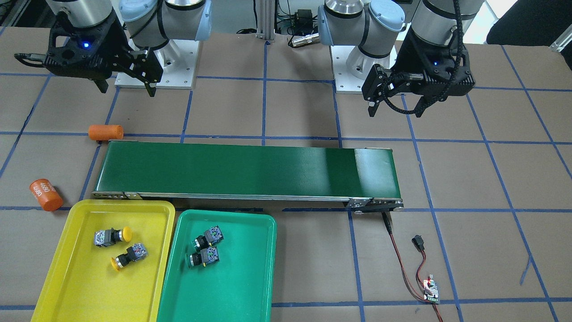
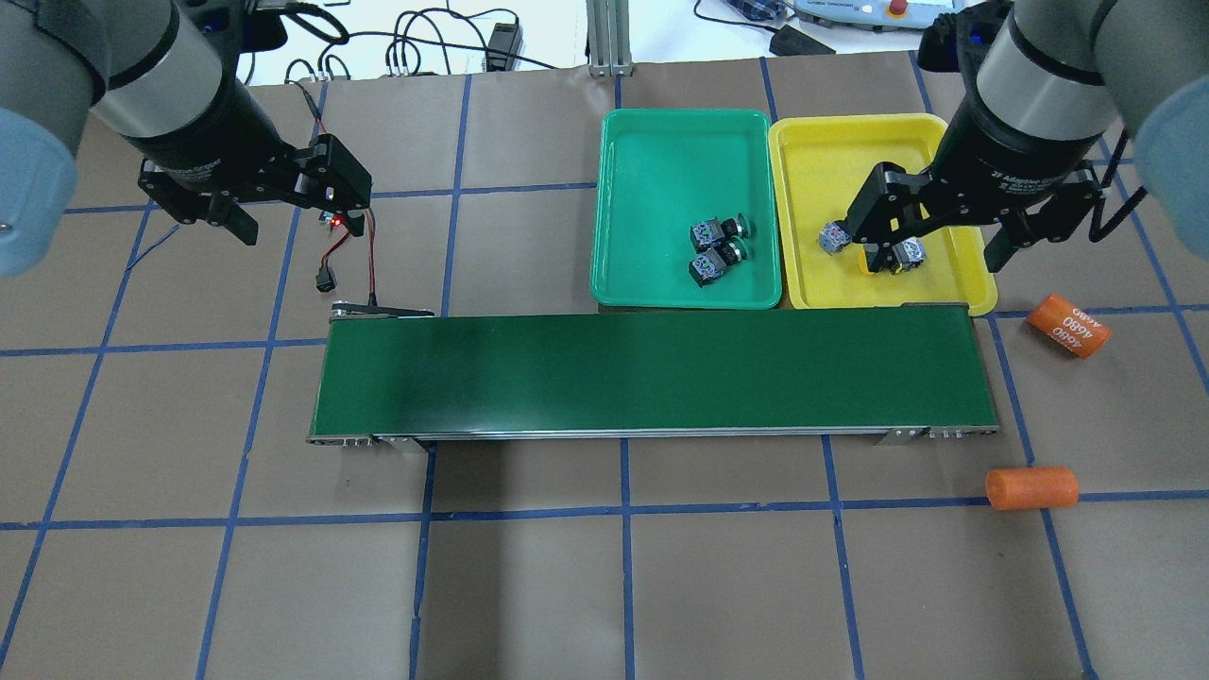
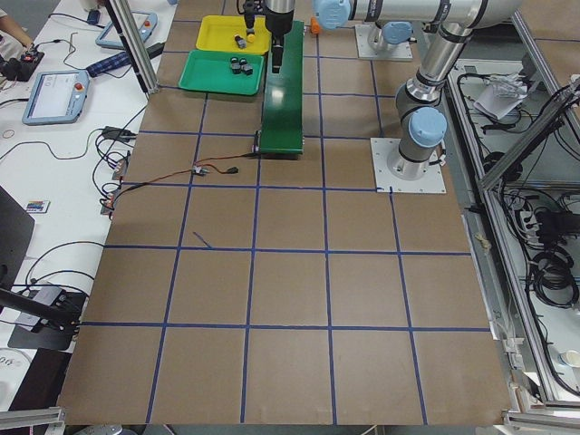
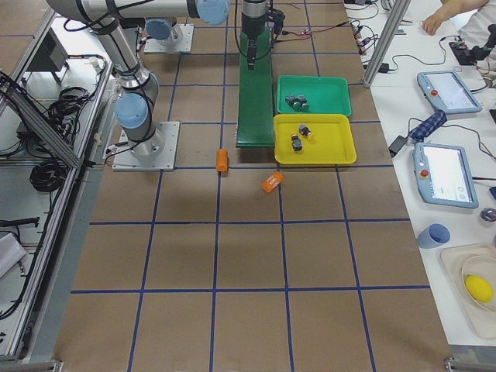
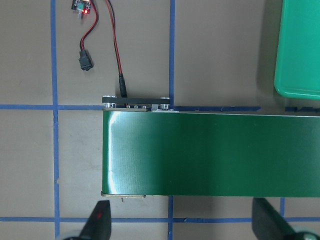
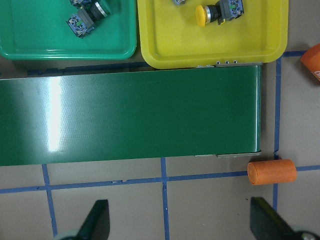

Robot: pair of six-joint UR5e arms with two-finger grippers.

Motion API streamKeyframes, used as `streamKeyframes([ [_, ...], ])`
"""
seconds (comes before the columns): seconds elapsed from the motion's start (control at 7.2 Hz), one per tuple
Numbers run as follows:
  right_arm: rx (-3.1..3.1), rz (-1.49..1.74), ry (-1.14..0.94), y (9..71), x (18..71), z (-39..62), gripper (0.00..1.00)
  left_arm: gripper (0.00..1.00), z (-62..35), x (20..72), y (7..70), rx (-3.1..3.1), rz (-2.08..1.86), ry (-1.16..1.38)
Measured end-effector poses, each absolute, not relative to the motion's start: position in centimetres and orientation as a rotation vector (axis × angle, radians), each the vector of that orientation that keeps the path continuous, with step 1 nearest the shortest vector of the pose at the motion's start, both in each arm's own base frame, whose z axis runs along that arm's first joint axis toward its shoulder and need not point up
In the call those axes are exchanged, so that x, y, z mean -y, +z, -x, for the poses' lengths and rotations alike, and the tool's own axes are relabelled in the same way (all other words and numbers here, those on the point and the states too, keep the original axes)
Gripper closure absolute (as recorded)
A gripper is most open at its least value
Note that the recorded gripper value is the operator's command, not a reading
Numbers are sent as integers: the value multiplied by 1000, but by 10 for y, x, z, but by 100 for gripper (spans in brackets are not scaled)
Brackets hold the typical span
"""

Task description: Sort buttons by color to trays

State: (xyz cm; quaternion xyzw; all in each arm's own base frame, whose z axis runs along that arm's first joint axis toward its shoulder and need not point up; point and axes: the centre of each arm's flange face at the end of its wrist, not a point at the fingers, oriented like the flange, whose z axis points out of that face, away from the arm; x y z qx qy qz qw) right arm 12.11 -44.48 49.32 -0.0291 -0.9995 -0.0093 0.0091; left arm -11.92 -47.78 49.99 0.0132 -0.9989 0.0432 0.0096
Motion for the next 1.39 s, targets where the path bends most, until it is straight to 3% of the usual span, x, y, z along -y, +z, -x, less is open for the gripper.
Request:
streamKeyframes([
  [0.97, 3116, 96, -22, 495, 441, -120, 0, 0, 119, 478, 500, 3119, -41, 135],
  [1.39, 3118, 5, -112, 494, 430, -121, 0, 0, 119, 478, 500, 3119, -41, 136],
])
